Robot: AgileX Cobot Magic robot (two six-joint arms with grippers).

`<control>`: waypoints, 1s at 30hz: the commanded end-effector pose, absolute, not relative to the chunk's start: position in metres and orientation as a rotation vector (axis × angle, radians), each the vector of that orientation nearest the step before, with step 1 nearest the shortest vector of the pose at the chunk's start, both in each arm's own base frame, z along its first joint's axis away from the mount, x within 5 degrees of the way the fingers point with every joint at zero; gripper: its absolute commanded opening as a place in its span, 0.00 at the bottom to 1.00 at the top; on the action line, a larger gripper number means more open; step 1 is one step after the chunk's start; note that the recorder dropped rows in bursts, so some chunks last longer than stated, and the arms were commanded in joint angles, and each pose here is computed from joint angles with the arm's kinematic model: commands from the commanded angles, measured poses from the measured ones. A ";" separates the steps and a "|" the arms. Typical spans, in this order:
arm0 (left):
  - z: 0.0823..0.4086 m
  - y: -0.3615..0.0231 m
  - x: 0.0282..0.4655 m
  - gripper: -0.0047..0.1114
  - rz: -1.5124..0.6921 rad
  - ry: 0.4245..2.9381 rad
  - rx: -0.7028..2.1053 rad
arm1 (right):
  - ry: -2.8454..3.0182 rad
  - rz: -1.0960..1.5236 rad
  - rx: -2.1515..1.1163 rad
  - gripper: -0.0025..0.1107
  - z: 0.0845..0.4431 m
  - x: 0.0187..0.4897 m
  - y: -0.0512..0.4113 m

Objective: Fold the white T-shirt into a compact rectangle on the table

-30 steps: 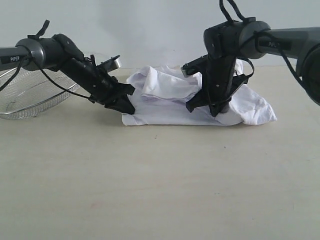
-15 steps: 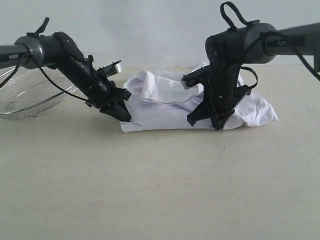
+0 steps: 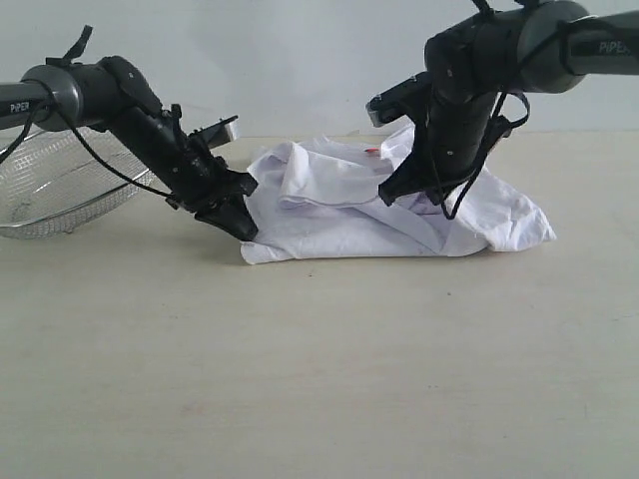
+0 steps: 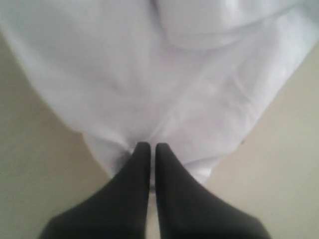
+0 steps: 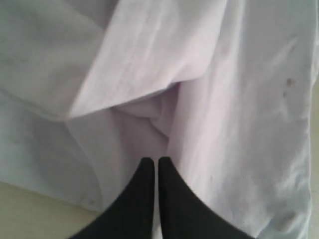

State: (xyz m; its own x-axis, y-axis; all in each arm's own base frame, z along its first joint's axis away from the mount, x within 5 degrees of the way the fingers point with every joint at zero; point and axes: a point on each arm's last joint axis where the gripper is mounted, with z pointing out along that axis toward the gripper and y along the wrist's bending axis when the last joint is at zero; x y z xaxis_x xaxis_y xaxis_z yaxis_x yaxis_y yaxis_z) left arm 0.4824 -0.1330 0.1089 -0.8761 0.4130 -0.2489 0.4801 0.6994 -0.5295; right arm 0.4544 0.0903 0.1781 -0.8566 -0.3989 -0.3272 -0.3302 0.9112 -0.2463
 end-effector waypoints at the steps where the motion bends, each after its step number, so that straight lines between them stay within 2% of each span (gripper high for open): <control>1: 0.124 -0.146 0.482 0.08 -1.100 2.658 0.735 | 2.693 -0.289 -0.490 0.02 0.167 0.462 0.075; 4: 0.120 -0.154 0.482 0.08 -1.065 2.659 0.748 | 2.710 -0.293 -0.454 0.02 0.158 0.467 0.065; 8: 0.099 -0.167 0.483 0.08 -0.969 2.679 0.742 | 2.722 -0.306 -0.416 0.02 0.148 0.479 0.053; 10: 0.093 -0.165 0.484 0.08 -0.937 2.718 0.692 | 2.770 -0.330 -0.451 0.02 0.135 0.481 0.052; 12: 0.087 -0.156 0.484 0.08 -0.791 2.796 0.697 | 2.866 -0.340 -0.477 0.02 0.110 0.478 0.051; 14: 0.085 -0.153 0.482 0.08 -0.755 2.824 0.737 | 2.940 -0.309 -0.462 0.02 0.101 0.473 0.053; 19: 0.082 -0.147 0.471 0.08 -0.715 2.943 0.840 | 3.063 -0.233 -0.527 0.02 0.106 0.459 0.056; 22: 0.094 -0.145 0.472 0.08 -0.685 2.931 0.841 | 3.098 -0.202 -0.513 0.02 0.114 0.443 0.055; 26: 0.098 -0.136 0.447 0.08 -0.641 3.020 0.860 | 3.136 -0.096 -0.470 0.02 0.108 0.411 0.056; 30: 0.080 -0.127 0.384 0.08 -0.803 3.161 0.911 | 3.151 -0.039 -0.432 0.02 0.098 0.378 0.055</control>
